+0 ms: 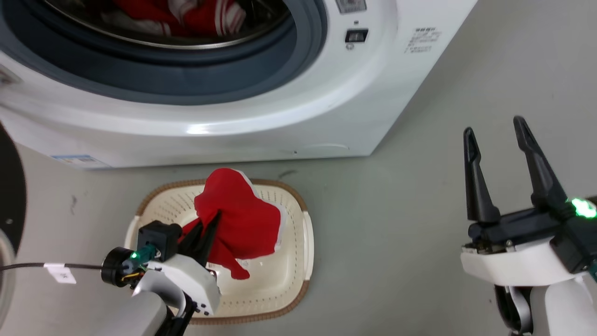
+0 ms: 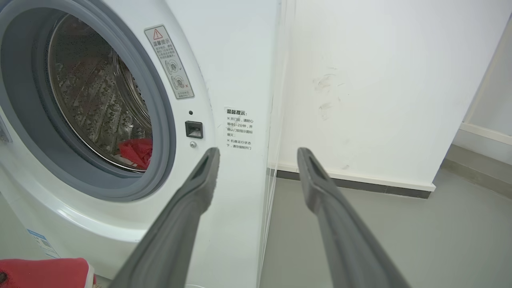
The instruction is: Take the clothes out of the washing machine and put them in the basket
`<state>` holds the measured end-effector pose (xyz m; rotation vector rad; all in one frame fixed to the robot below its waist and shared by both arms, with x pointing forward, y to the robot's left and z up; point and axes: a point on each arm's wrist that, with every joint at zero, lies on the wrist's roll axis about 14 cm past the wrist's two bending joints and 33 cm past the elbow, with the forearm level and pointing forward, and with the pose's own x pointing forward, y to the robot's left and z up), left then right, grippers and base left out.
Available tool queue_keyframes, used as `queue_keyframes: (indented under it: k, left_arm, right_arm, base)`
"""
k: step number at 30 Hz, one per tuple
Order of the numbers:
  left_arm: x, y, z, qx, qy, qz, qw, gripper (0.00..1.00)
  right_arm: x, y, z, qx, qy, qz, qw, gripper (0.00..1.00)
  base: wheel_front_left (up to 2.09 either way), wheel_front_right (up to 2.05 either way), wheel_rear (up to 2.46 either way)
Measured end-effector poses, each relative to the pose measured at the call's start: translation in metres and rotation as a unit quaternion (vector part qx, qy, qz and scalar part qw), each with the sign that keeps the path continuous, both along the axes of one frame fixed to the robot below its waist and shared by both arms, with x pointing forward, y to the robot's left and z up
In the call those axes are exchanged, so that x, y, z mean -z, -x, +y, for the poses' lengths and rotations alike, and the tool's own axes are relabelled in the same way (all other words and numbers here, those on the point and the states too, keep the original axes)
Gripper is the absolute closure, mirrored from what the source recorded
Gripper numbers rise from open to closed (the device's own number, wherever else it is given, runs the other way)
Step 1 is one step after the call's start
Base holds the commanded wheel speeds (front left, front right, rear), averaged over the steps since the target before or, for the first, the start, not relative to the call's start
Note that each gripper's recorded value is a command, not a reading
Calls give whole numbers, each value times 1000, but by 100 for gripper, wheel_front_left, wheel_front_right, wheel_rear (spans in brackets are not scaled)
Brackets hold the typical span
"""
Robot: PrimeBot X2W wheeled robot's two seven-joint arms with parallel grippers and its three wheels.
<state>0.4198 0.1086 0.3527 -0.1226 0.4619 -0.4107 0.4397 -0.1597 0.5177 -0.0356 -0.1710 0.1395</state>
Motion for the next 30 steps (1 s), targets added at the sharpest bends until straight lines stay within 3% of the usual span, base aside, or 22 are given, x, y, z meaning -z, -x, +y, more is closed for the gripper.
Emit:
queue_keyframes:
  k: [14, 23, 30]
  left_arm:
    - [159, -11, 3, 18, -73, 176, 982, 100]
    - [228, 3, 15, 34, -131, 264, 955, 100]
    - [252, 10, 10, 59, -147, 288, 945, 100]
  right_arm:
    - [55, -50, -15, 17, 9, 34, 999, 0]
    - [93, -65, -24, 27, 13, 62, 998, 0]
    - [110, -68, -37, 42, 17, 78, 996, 0]
  base:
    - [0, 0, 0]
    - [0, 0, 0]
    - [0, 0, 0]
